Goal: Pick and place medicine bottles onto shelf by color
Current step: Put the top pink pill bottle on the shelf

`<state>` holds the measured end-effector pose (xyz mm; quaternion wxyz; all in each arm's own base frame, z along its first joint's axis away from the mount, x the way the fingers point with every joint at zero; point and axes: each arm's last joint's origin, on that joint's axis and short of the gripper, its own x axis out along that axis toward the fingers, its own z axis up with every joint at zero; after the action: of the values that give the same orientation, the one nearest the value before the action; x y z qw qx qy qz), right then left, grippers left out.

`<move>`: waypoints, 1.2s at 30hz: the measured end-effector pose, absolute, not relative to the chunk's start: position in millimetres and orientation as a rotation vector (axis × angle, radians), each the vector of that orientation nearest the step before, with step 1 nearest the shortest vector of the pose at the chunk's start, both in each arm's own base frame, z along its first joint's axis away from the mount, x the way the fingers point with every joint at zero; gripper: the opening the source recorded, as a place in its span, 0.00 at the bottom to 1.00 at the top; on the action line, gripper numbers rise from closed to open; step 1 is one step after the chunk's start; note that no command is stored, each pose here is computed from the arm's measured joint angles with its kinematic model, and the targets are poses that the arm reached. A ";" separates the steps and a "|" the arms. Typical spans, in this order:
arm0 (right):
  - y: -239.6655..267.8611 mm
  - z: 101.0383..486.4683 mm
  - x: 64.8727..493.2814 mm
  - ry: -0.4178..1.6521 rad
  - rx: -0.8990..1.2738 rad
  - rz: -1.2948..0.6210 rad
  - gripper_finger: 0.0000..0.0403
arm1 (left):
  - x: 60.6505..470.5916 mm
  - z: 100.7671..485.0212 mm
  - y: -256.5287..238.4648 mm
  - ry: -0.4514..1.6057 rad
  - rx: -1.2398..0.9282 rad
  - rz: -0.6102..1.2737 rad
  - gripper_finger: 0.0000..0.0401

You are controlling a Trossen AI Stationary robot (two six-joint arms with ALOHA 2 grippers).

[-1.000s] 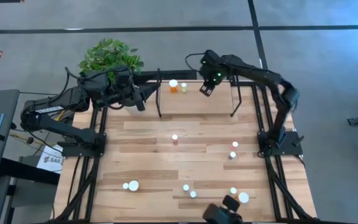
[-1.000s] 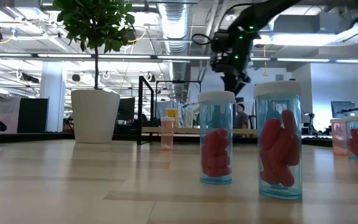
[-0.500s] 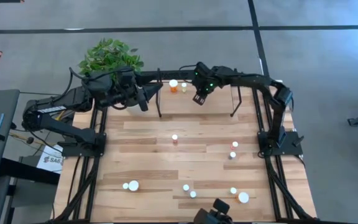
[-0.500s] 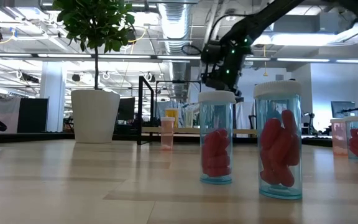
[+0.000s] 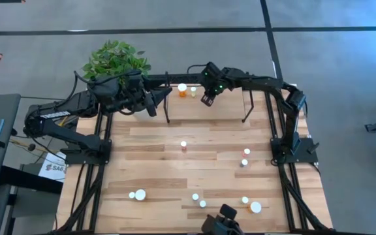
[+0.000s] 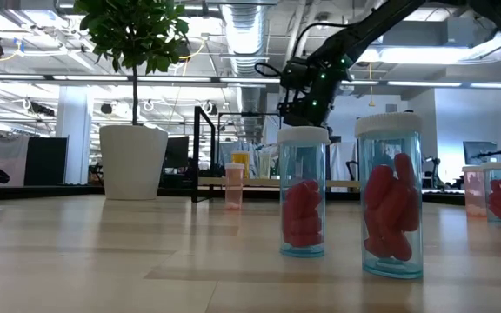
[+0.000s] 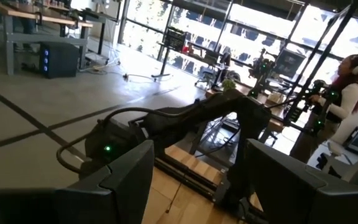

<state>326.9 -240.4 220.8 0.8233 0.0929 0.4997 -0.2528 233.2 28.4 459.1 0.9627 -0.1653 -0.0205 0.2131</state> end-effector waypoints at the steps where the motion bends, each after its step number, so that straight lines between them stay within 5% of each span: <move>1: -240.5 221.1 327.4 1.057 0.194 -0.537 0.33 | 233.2 459.1 28.4 -0.042 -0.335 0.432 0.59; 36: -239.0 210.9 326.0 1.070 0.088 -0.460 0.34 | 233.5 458.8 26.9 -0.039 -0.334 0.424 0.59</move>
<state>326.0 -239.0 210.9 0.8342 0.0418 0.5052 -0.2172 233.5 26.9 458.8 0.9636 -0.1651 -0.0191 0.2094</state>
